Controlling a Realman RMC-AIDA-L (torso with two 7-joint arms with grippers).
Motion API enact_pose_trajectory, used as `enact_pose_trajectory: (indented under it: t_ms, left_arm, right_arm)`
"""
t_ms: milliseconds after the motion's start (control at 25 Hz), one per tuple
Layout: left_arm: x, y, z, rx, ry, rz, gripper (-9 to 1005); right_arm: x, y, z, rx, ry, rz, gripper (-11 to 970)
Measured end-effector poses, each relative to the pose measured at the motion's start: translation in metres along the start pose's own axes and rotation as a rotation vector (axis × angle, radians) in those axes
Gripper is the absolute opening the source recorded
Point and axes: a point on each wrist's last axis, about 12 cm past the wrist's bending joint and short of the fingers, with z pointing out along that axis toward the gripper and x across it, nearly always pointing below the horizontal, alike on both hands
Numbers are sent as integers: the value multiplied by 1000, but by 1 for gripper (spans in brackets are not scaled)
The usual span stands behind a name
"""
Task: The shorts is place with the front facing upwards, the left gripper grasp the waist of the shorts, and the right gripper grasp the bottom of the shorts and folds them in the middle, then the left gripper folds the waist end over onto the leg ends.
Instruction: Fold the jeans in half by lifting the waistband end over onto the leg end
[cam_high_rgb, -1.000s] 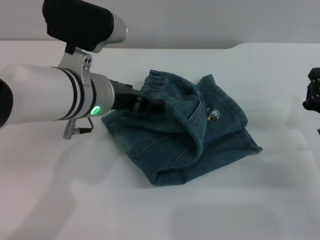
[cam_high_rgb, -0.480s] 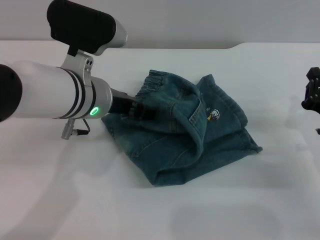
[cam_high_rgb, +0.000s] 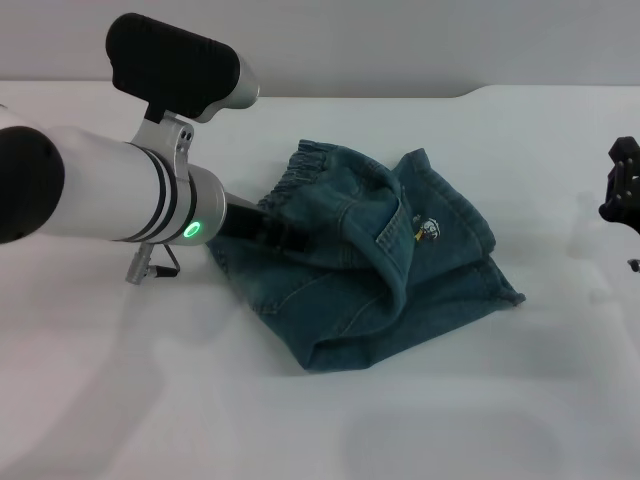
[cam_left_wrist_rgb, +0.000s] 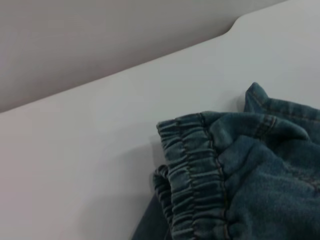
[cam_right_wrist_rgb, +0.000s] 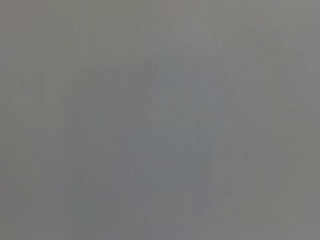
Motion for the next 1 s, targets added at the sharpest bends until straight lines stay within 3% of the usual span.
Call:
enact_pose_trajectory:
  t_ms: [640, 760, 1000]
  left_arm:
    - [-1, -1, 1, 25, -3, 5, 832]
    - [0, -2, -2, 30, -16, 16, 616]
    - [0, -5, -3, 37, -29, 22, 378]
  right_arm:
    - [-1, 0, 0, -6, -3, 1, -1]
    - [-1, 0, 0, -6, -2, 2, 0]
    - [-1, 1, 1, -7, -4, 3, 0]
